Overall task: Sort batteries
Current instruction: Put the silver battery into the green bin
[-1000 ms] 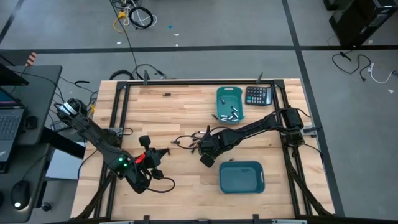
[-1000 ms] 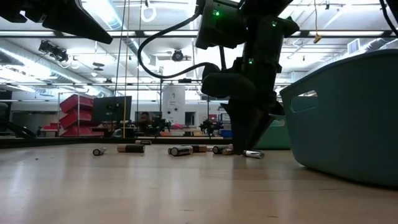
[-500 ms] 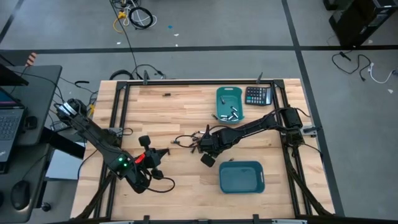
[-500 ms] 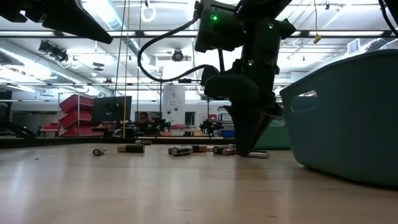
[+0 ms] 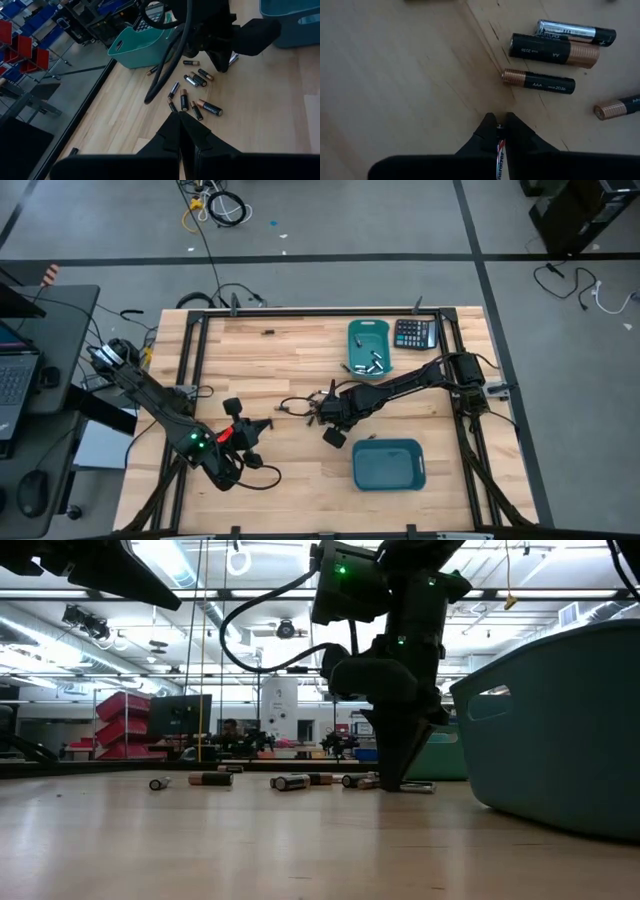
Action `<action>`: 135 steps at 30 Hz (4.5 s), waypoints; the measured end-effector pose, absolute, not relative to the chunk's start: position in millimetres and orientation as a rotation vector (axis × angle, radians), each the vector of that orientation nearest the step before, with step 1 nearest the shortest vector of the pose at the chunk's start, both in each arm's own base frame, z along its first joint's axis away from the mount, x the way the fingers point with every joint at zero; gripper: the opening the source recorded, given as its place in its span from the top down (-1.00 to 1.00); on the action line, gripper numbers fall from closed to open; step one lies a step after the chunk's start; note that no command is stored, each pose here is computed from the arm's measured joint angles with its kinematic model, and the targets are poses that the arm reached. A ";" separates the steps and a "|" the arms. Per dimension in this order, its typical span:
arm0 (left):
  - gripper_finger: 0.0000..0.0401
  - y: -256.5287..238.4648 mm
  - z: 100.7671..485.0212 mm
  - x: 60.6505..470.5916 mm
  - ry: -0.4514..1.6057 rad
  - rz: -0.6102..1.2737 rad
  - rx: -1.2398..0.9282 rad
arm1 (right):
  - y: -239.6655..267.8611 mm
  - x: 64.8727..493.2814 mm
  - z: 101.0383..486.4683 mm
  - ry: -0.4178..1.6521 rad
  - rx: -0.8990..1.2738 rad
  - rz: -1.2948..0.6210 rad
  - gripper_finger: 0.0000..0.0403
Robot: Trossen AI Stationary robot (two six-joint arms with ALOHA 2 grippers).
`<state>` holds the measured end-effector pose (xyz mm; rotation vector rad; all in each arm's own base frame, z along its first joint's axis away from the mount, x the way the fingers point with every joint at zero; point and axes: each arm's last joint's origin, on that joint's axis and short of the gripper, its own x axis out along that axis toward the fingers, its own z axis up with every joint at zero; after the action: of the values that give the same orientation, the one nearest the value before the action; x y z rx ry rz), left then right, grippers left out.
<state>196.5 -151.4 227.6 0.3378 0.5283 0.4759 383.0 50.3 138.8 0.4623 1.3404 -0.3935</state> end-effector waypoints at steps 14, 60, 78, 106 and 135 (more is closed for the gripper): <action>1.00 -151.5 227.5 196.5 0.527 0.476 0.320 | 49.9 386.1 169.7 1.258 0.412 -0.346 0.99; 1.00 -242.2 163.4 259.2 0.334 -0.001 0.094 | 270.4 313.1 216.7 0.910 0.093 0.385 1.00; 1.00 -248.9 163.5 259.1 0.305 -0.048 0.053 | 294.3 310.1 183.2 0.940 0.089 0.384 1.00; 1.00 -239.7 165.2 268.1 0.287 0.001 0.063 | 298.2 340.6 130.5 0.851 -0.119 0.600 1.00; 1.00 -237.9 164.8 269.3 0.290 0.013 0.066 | 270.5 346.2 167.2 0.832 -0.163 0.477 1.00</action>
<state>269.3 -237.9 164.8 0.0661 0.2896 0.0130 346.2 270.5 167.2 -0.1627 0.8320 0.4767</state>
